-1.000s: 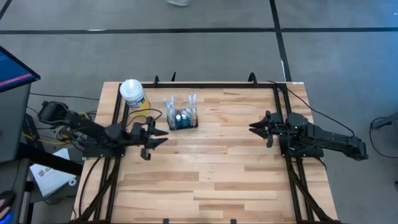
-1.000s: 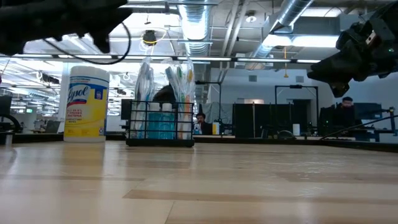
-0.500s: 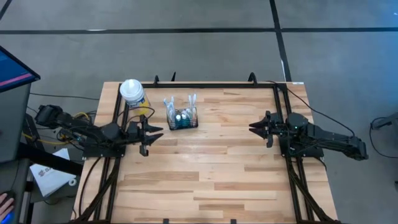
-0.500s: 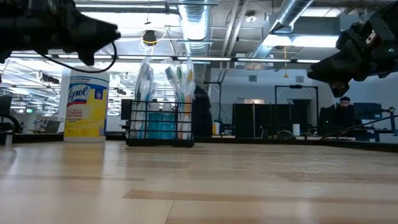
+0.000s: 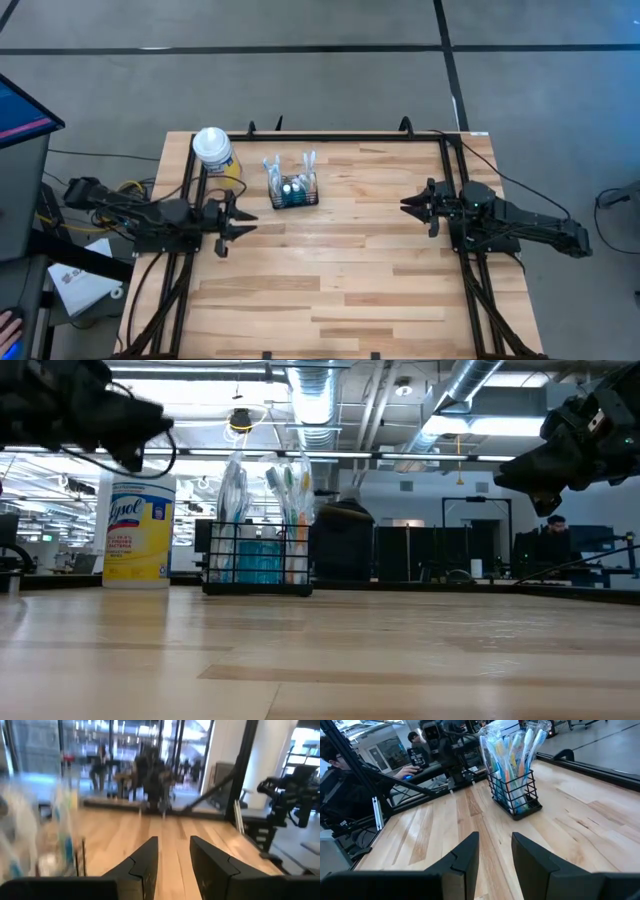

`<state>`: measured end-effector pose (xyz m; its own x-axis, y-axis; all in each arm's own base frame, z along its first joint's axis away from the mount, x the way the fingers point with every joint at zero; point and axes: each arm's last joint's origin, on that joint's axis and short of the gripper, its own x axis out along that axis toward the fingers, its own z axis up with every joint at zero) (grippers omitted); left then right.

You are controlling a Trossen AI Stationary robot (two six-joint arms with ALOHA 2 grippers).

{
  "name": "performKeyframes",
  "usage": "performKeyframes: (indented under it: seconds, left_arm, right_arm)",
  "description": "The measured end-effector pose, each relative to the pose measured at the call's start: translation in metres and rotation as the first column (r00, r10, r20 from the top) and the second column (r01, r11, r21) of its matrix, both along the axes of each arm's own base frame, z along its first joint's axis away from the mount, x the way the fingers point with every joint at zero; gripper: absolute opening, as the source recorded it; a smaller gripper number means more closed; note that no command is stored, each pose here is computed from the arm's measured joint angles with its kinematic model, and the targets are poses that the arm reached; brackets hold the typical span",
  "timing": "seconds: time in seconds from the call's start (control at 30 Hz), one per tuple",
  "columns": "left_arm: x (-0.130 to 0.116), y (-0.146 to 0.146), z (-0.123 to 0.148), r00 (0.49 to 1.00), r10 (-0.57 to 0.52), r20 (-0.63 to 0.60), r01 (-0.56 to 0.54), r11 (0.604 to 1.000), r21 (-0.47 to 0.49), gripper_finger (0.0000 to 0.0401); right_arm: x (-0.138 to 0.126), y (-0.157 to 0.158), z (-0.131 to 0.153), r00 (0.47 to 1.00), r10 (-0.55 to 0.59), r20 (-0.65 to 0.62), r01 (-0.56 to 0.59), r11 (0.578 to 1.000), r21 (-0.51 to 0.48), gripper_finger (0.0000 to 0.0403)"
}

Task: Pick & Place toothbrushing station
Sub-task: Return to Home Position

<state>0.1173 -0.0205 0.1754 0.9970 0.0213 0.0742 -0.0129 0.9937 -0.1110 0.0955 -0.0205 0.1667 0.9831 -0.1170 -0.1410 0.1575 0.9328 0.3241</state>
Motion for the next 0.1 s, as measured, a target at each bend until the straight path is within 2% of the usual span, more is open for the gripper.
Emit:
performKeyframes:
  seconds: [0.1]
  left_arm:
    - [-0.0045, 0.0011, -0.0044, 0.999, -0.004, -0.044, 0.002, 0.999, -0.050, 0.0108]
  right_arm:
    - [0.0000, 0.0000, 0.0000, 1.000, 0.000, 0.000, 0.000, 1.000, 0.000, 0.0106]
